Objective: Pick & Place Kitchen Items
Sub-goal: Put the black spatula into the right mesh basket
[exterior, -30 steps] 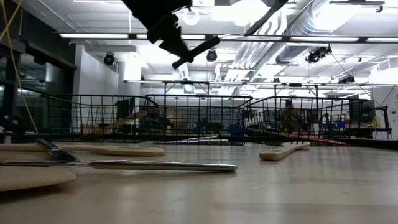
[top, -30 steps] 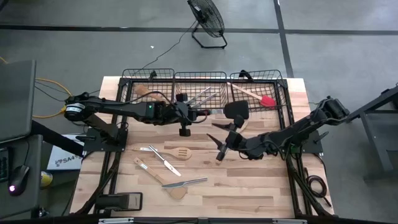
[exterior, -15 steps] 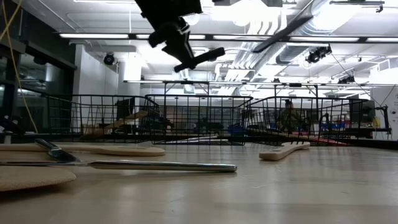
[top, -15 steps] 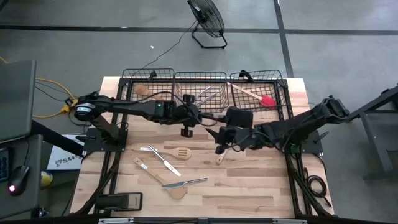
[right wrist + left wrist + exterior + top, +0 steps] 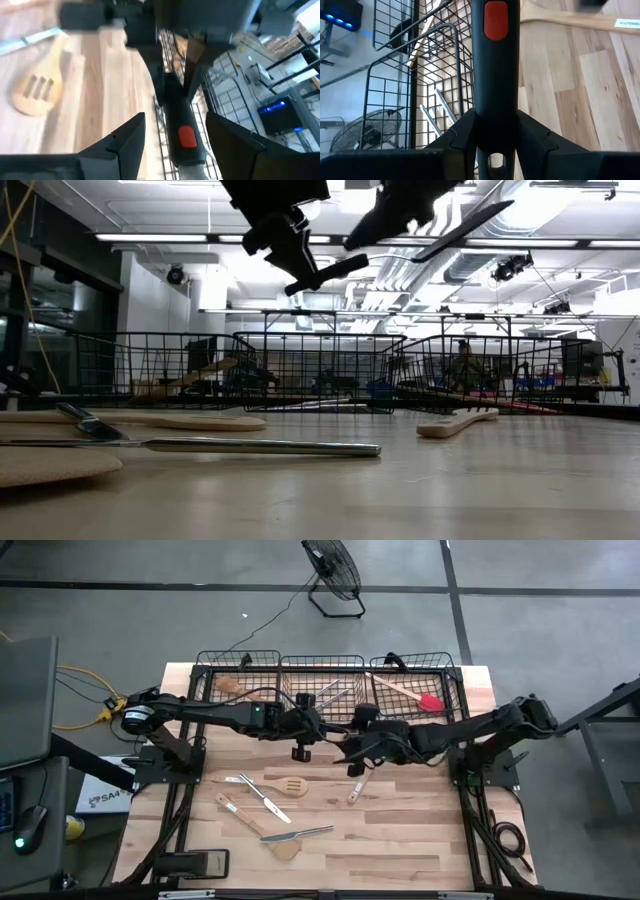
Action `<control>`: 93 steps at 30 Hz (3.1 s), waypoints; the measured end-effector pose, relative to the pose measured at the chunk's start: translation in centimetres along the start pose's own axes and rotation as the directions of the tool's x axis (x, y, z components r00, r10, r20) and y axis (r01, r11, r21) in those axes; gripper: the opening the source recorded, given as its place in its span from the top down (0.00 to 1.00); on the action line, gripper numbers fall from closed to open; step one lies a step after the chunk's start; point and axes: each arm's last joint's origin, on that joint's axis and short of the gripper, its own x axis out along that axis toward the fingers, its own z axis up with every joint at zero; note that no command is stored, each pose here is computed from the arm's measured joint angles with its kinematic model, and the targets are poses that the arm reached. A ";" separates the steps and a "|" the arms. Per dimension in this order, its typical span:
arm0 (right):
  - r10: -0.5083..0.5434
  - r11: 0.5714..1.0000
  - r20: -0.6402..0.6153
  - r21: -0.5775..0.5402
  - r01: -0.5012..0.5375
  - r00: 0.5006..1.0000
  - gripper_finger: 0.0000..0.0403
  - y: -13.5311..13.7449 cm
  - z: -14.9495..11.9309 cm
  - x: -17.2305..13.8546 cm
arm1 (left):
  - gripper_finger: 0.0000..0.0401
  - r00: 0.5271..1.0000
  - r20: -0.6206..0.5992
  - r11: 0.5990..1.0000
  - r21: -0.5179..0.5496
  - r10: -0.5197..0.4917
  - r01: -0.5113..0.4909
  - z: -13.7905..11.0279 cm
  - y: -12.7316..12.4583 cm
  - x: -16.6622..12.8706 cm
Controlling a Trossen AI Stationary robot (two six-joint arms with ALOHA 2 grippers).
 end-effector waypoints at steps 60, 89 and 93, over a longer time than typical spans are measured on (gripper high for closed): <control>-0.044 0.978 -0.242 0.187 0.091 0.969 0.74 0.2 -3.0 2.7 | 0.32 0.995 -0.090 0.999 0.025 0.050 -0.048 -0.8 0.1 -0.3; -0.370 0.785 -0.435 0.327 0.527 0.821 0.74 -12.5 -13.1 -3.0 | 0.69 0.997 -0.066 0.954 -0.298 0.026 -0.045 -7.8 6.5 -3.8; -0.406 0.796 -0.321 0.337 0.504 0.856 0.74 -13.5 -15.2 -2.0 | 0.74 0.999 -0.010 0.950 -0.309 0.034 -0.036 -9.0 5.8 -4.5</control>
